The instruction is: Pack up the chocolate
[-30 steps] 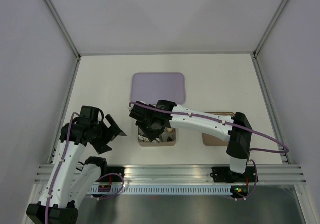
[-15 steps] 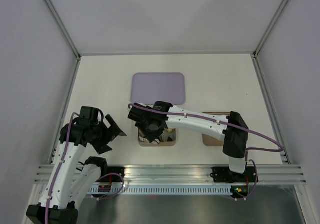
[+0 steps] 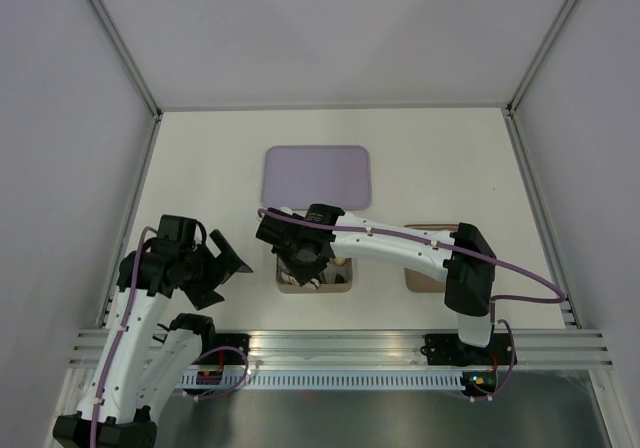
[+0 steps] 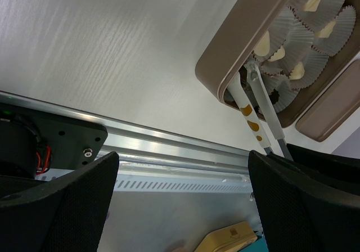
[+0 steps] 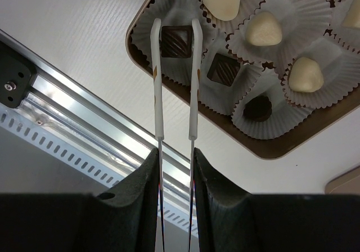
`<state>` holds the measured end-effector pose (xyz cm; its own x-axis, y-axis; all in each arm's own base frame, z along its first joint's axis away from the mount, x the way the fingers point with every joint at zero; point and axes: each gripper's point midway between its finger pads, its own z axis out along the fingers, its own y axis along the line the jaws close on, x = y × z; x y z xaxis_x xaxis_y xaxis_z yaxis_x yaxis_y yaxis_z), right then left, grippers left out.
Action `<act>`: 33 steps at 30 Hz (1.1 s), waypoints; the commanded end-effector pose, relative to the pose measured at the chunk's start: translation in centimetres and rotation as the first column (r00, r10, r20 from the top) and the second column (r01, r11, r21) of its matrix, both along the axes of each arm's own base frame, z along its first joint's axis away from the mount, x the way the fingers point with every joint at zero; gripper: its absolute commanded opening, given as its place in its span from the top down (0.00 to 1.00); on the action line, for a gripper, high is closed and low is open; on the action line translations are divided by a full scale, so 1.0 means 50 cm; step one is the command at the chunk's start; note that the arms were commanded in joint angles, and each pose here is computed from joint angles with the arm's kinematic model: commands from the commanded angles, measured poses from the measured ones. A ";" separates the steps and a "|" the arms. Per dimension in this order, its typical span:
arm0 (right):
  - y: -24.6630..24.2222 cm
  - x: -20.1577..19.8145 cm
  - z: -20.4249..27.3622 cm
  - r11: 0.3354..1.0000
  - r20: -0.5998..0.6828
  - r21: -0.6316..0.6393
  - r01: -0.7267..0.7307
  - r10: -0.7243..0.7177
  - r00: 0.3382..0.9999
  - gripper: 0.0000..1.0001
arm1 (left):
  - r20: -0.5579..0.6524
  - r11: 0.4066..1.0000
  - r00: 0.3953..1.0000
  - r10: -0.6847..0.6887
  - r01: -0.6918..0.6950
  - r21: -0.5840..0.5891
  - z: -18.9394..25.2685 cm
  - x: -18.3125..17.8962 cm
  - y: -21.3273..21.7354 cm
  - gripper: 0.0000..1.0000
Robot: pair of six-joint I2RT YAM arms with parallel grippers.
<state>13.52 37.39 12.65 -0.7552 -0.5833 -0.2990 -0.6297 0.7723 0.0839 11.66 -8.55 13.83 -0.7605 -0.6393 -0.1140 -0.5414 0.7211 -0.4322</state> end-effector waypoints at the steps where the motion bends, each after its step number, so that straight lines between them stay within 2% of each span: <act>1: 0.005 -0.006 -0.002 0.999 -0.010 0.005 0.031 -0.031 0.999 0.90 | -0.020 0.999 0.999 -0.027 0.026 -0.044 0.011 -0.021 -0.015 0.00; 5: 0.008 -0.006 -0.003 0.999 -0.011 0.012 0.040 -0.040 0.999 0.87 | -0.021 0.999 0.999 -0.024 0.023 -0.045 0.012 -0.023 -0.015 0.01; 9: 0.009 -0.005 -0.004 0.999 -0.011 0.014 0.041 -0.041 0.999 0.77 | -0.016 0.999 1.000 -0.018 0.017 -0.046 0.014 -0.023 -0.014 0.00; 14: 0.008 -0.003 -0.006 0.999 -0.008 0.010 0.043 -0.043 0.999 0.75 | -0.013 0.999 1.000 -0.011 0.011 -0.046 0.015 -0.026 -0.013 0.00; 18: 0.005 -0.002 -0.008 0.999 -0.005 0.001 0.046 -0.046 0.999 0.67 | -0.014 0.999 1.000 -0.003 0.003 -0.049 0.016 -0.026 -0.014 0.00; 33: 0.005 0.005 0.003 0.998 0.015 0.007 0.061 -0.061 0.998 0.61 | -0.002 0.999 1.000 -0.002 0.001 -0.044 0.025 -0.021 -0.012 0.00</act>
